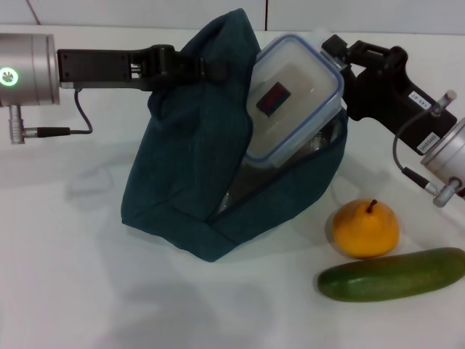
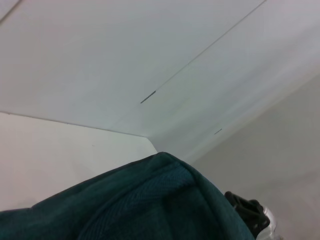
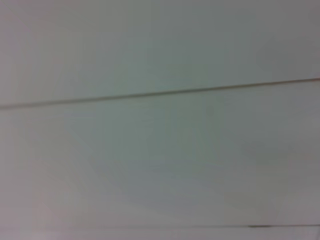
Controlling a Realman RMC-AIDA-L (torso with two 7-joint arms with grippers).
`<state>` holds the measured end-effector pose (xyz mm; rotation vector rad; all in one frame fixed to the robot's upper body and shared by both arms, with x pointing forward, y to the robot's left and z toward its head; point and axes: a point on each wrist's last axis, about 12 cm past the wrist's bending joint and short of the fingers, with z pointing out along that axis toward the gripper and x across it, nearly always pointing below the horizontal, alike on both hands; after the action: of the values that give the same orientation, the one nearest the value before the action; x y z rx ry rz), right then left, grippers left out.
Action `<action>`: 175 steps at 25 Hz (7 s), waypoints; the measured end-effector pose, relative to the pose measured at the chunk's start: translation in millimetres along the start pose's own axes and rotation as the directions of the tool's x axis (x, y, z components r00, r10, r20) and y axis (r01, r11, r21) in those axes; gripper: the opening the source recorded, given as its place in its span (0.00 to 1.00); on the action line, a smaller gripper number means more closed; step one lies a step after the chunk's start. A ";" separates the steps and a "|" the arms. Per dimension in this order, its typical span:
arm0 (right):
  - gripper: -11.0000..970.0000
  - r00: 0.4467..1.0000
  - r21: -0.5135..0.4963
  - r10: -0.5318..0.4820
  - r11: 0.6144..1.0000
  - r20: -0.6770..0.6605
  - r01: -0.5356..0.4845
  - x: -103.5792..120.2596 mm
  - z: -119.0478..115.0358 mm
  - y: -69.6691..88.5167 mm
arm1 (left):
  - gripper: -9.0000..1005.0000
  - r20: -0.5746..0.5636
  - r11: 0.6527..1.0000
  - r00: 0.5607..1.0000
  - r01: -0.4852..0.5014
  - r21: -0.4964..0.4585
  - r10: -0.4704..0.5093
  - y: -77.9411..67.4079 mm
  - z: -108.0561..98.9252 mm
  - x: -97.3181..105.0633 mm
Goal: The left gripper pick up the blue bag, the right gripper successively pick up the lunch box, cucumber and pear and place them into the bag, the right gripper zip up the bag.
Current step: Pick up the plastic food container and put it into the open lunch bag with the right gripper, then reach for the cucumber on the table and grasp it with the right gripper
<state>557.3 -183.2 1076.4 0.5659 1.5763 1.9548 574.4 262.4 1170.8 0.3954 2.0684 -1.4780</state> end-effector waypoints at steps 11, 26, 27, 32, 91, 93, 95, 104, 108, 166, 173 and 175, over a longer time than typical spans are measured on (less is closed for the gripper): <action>0.11 0.946 0.009 -0.230 0.971 -0.229 0.238 -0.3 19.5 8.1 | 0.08 -0.022 0.998 0.999 0.032 0.045 -0.031 0.3 9.9 -3.9; 0.11 0.805 -0.099 -0.430 0.898 -0.408 0.429 -20.9 35.4 37.9 | 0.08 -0.011 0.993 0.996 0.090 0.082 -0.089 4.1 2.7 -5.4; 0.11 0.796 -0.096 -0.439 0.892 -0.416 0.442 -22.3 37.1 38.7 | 0.08 -0.024 0.989 0.994 0.107 0.102 -0.105 4.1 3.5 -2.3; 0.11 0.723 -0.092 -0.470 0.863 -0.506 0.496 -19.9 51.7 40.5 | 0.08 -0.033 0.986 0.993 0.113 0.126 -0.109 2.3 4.1 -0.7; 0.60 0.087 -0.519 -0.812 0.447 -0.578 0.729 -51.4 -56.8 157.5 | 0.08 0.084 0.990 0.988 0.128 0.060 -0.133 17.4 -12.2 -3.7; 0.60 0.028 -0.516 -0.788 0.428 -0.614 0.742 -49.4 -59.5 162.5 | 0.08 0.090 0.990 0.987 0.128 0.053 -0.133 18.3 -12.2 -4.4; 0.60 -0.009 -0.502 -0.763 0.417 -0.646 0.758 -48.4 -62.6 166.5 | 0.08 0.095 0.990 0.986 0.130 0.048 -0.134 19.0 -12.1 -4.9; 0.60 -0.075 -0.342 -0.540 0.413 -0.838 0.844 -43.0 -81.9 159.7 | 0.08 0.122 0.988 0.980 0.153 0.021 -0.155 24.6 -13.5 -3.6; 0.60 -0.069 -0.284 -0.459 0.419 -0.886 0.863 -43.8 -85.8 149.8 | 0.08 0.133 0.988 0.979 0.156 0.013 -0.156 26.0 -12.9 -4.0; 0.60 -0.593 -0.583 -0.064 0.293 -0.803 0.758 16.7 18.4 75.6 | 0.08 0.165 0.984 0.971 0.177 0.011 -0.176 30.0 -7.5 0.7; 0.62 -0.606 -0.589 -0.043 0.296 -0.794 0.752 19.2 23.2 74.4 | 0.08 0.165 0.985 0.972 0.170 0.008 -0.168 29.4 -8.3 -1.7; 0.63 -0.602 -0.584 -0.036 0.292 -0.798 0.757 18.7 24.4 74.5 | 0.08 0.165 0.986 0.972 0.168 0.007 -0.167 29.3 -8.5 -2.3</action>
<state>546.8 -164.3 1154.0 -2.1355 2.2116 0.3718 589.6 280.7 1151.7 0.0924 2.0144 -1.5443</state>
